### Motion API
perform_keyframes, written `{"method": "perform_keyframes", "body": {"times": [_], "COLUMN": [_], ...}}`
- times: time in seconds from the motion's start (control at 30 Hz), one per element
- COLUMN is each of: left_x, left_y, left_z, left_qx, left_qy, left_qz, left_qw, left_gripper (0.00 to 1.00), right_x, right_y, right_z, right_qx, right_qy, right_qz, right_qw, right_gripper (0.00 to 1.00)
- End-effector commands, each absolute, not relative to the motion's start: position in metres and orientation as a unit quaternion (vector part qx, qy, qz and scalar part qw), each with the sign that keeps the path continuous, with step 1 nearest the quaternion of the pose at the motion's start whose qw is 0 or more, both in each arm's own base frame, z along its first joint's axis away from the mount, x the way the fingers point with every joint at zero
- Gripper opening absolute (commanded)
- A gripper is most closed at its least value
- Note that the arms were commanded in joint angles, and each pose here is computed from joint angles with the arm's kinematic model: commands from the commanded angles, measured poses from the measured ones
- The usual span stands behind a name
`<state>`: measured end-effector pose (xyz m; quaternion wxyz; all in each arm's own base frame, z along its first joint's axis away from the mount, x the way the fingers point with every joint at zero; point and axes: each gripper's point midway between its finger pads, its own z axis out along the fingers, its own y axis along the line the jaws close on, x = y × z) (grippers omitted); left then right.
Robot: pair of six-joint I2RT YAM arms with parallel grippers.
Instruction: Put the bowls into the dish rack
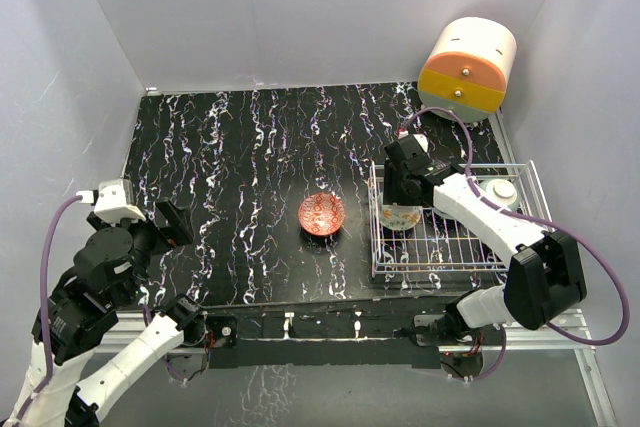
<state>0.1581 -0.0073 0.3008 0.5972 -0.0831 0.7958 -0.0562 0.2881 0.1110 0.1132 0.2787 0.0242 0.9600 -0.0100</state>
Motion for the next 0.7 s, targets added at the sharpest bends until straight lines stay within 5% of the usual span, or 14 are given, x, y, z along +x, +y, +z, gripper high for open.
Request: {"method": "perform_keyframes", "body": {"times": [0.0,0.67], "left_x": [0.162,0.162], "left_y": [-0.011,-0.03], "left_z": [0.3,0.303], "left_qx": [-0.072,-0.047], "left_qy": [0.797,0.791], "left_qz": [-0.053,-0.102], "left_qw": [0.597,0.601], "left_gripper": [0.97,0.97], "right_x": [0.299,0.235], "right_y": [0.108,0.074], "right_z": [0.131,0.127], "right_qx": [0.03,0.141], "right_qy": [0.948,0.955], "right_qz": [-0.018,-0.031], "right_qw": [0.315,0.26], "right_gripper": [0.5,0.39]}}
